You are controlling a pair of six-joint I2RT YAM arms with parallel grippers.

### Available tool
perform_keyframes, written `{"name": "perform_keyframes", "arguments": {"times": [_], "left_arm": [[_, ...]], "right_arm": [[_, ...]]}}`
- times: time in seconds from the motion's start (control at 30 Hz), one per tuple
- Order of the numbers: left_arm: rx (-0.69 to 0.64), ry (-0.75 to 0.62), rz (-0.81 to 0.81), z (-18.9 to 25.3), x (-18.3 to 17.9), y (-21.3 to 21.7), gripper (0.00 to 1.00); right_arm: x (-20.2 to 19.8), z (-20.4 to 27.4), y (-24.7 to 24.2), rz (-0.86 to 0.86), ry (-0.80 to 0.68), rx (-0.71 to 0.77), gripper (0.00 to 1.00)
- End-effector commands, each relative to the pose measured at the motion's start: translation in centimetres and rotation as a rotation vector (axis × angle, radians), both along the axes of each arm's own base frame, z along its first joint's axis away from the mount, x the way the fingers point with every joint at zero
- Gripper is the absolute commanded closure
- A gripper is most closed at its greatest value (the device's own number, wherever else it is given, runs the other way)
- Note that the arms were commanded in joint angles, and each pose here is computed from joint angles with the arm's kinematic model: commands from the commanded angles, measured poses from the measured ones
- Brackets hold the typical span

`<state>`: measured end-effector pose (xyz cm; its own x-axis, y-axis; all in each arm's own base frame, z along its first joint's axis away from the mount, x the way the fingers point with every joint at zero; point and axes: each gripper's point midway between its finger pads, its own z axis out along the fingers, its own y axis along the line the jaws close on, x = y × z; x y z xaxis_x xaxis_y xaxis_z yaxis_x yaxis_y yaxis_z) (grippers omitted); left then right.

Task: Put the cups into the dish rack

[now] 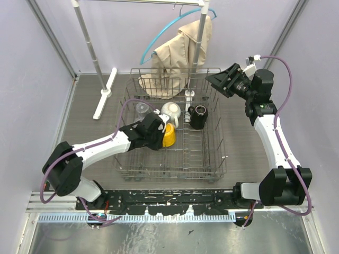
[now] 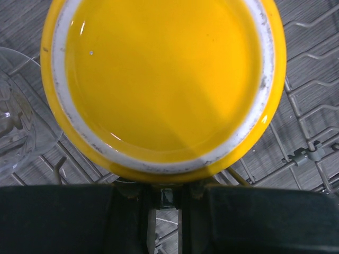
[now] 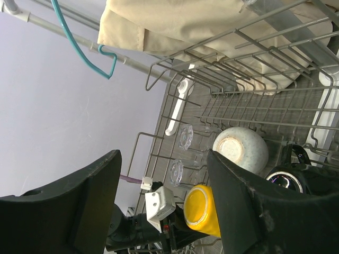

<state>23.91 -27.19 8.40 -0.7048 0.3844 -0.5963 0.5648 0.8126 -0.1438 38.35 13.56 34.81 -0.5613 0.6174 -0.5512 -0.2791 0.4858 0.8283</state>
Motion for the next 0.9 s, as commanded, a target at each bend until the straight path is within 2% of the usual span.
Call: {"name": "perform_keyframes", "arguments": {"times": [0.0,0.37,0.87], "left_arm": [[-0.048,-0.072,0.019,0.7,1.3,-1.2,1.0],[-0.013,-0.081,0.02,-1.5,1.1,-1.2,1.0],[0.072,-0.149,0.063,-2.5,-0.1,1.2,1.0]], "right_arm": [[0.0,1.7,0.4,0.023,-0.065,0.01,0.28],[-0.1,1.5,0.5,0.028,-0.06,0.013,0.28],[0.0,1.6,1.0,0.043,-0.055,0.02,0.29]]}}
